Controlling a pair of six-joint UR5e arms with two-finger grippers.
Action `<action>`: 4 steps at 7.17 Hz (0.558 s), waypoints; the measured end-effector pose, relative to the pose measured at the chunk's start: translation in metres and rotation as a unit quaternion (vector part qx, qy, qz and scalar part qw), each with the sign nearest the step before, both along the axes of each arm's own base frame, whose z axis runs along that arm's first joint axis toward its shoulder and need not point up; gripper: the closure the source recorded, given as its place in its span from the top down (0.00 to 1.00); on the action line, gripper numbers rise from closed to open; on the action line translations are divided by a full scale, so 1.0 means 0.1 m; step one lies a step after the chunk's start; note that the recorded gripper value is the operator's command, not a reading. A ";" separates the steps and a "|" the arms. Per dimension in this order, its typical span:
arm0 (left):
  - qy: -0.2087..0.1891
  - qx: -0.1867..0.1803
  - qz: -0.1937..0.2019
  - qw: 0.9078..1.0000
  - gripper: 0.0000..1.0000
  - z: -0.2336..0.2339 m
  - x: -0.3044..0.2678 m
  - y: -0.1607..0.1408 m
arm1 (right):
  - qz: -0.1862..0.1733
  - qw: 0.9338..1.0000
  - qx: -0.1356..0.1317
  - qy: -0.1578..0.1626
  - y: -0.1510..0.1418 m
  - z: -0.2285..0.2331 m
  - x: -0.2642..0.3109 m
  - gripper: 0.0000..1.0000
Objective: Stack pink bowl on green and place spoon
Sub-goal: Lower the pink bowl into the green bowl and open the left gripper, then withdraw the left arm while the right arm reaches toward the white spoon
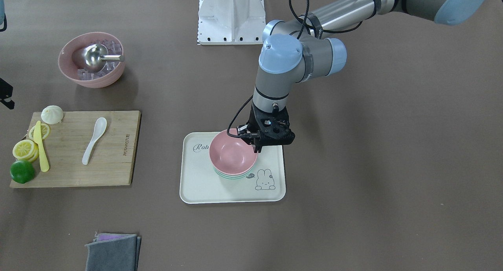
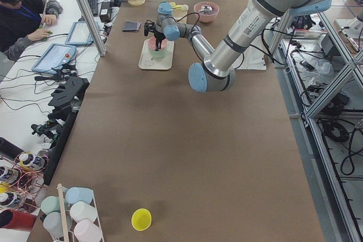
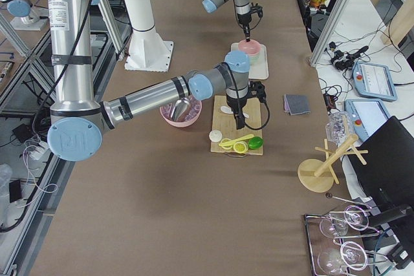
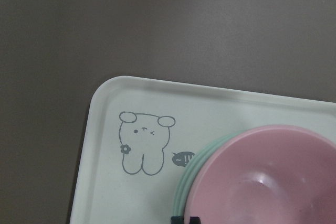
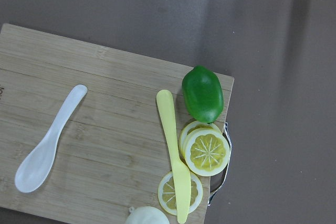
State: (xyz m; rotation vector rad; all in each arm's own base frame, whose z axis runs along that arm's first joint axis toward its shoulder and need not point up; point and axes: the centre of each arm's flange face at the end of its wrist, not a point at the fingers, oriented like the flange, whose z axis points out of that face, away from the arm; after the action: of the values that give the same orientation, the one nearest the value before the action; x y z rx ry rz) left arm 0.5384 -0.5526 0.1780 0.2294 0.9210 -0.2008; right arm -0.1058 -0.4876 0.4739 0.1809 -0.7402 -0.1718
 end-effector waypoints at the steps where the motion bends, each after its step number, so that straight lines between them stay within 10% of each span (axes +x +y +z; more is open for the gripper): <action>1: 0.000 0.001 0.001 1.000 0.98 0.00 0.00 0.00 | 0.000 1.000 0.000 0.000 0.00 0.00 0.00 1.00; 4: 0.003 0.027 0.023 0.999 0.98 -0.03 -0.27 -0.02 | 0.001 1.000 0.001 -0.001 -0.01 -0.02 -0.01 1.00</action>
State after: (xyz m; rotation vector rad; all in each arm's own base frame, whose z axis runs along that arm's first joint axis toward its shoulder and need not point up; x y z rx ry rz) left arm 0.5110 -0.5542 0.1750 0.2569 0.9375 -0.1337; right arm -0.1063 -0.4891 0.4715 0.1838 -0.7415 -0.1710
